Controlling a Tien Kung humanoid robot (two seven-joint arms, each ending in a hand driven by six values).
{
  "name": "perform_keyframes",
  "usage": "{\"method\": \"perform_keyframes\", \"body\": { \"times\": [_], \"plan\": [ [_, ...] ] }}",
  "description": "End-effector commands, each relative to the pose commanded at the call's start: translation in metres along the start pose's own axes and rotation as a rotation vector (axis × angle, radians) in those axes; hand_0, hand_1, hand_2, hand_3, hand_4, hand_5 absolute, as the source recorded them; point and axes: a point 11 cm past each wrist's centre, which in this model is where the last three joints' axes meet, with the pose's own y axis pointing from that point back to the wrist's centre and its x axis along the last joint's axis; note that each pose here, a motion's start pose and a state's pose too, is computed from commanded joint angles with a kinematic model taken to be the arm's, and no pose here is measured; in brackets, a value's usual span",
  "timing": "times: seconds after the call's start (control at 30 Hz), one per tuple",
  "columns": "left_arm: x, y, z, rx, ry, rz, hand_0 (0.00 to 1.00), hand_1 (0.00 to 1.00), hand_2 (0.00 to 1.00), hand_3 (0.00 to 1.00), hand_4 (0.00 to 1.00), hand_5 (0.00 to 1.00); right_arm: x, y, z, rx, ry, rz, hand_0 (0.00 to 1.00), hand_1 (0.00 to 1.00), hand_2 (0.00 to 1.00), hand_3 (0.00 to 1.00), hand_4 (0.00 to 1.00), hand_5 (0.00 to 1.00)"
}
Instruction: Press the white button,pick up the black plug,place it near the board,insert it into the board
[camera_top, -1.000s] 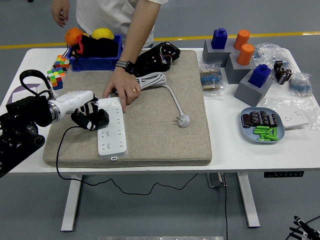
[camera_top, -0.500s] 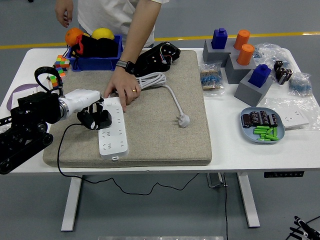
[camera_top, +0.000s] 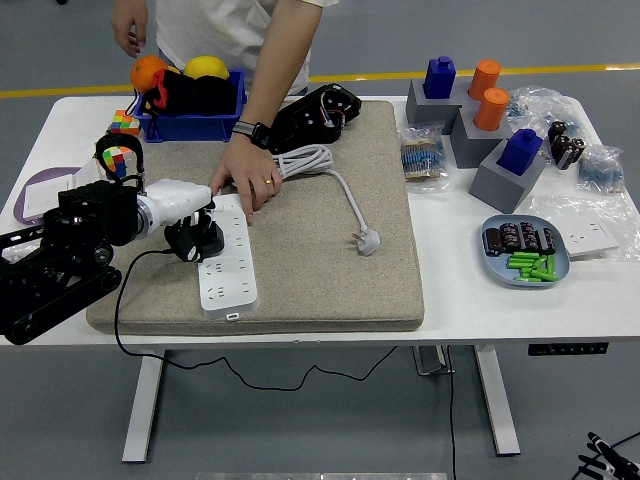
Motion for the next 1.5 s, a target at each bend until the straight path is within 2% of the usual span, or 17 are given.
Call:
{"method": "perform_keyframes", "body": {
  "times": [0.33,0.37,0.53,0.57,0.73,0.77,0.93,0.97,1.13,1.17,1.3,1.5],
  "plan": [
    [0.005,0.002,0.002,-0.021,0.039,0.016,0.47,0.404,0.374,0.389,0.728,0.002,-0.001,0.0,0.001,-0.001,0.003,-0.002,0.725,0.607,0.551,0.668,0.737,0.5],
    [0.006,0.002,0.002,-0.029,0.051,0.02,0.445,0.553,0.519,0.408,0.797,0.002,0.0,0.0,0.001,-0.002,0.004,-0.001,0.725,0.607,0.551,0.668,0.737,0.501],
    [0.009,0.002,-0.002,-0.033,0.083,0.034,0.445,0.553,0.519,0.408,0.797,0.002,0.0,0.0,0.002,-0.003,0.006,-0.003,0.725,0.607,0.551,0.668,0.737,0.501],
    [0.008,0.002,-0.003,-0.028,0.089,0.031,0.499,0.677,0.679,0.447,0.952,0.002,-0.001,0.0,0.001,-0.002,0.006,-0.003,0.725,0.608,0.552,0.667,0.737,0.5],
    [0.005,0.002,-0.008,-0.014,0.133,0.01,0.499,0.677,0.679,0.447,0.952,0.002,-0.002,0.0,0.0,0.002,0.005,-0.005,0.725,0.608,0.552,0.667,0.737,0.5],
    [0.004,0.002,-0.009,-0.012,0.148,0.004,0.563,0.756,0.773,0.467,0.998,0.069,-0.001,0.0,0.0,0.001,0.006,-0.005,0.725,0.607,0.552,0.665,0.737,0.5],
    [0.001,0.002,-0.013,-0.005,0.202,-0.018,0.563,0.756,0.773,0.467,0.998,0.069,-0.001,0.0,0.002,-0.003,0.006,-0.004,0.725,0.607,0.552,0.665,0.737,0.5],
    [0.001,0.002,-0.014,-0.005,0.216,-0.02,0.709,0.819,0.806,0.507,0.998,0.123,-0.001,0.0,0.002,-0.003,0.006,-0.005,0.724,0.608,0.552,0.664,0.736,0.499],
    [0.002,0.004,-0.014,-0.019,0.257,-0.013,0.709,0.819,0.806,0.507,0.998,0.123,-0.001,0.0,0.002,-0.004,0.008,-0.006,0.724,0.608,0.552,0.664,0.736,0.499],
    [0.002,0.004,-0.014,-0.02,0.259,-0.011,0.747,0.841,0.819,0.568,0.998,0.148,-0.001,0.0,0.002,-0.004,0.009,-0.006,0.725,0.608,0.552,0.664,0.737,0.499],
    [0.005,0.006,-0.015,-0.029,0.291,-0.002,0.747,0.841,0.819,0.568,0.998,0.148,-0.002,0.0,0.002,-0.004,0.015,-0.007,0.725,0.608,0.552,0.664,0.737,0.499],
    [0.013,0.012,-0.018,-0.054,0.38,0.044,0.742,0.841,0.813,0.593,0.998,0.173,-0.002,0.0,0.001,-0.004,0.018,-0.007,0.725,0.609,0.553,0.663,0.739,0.496]
  ]
}}
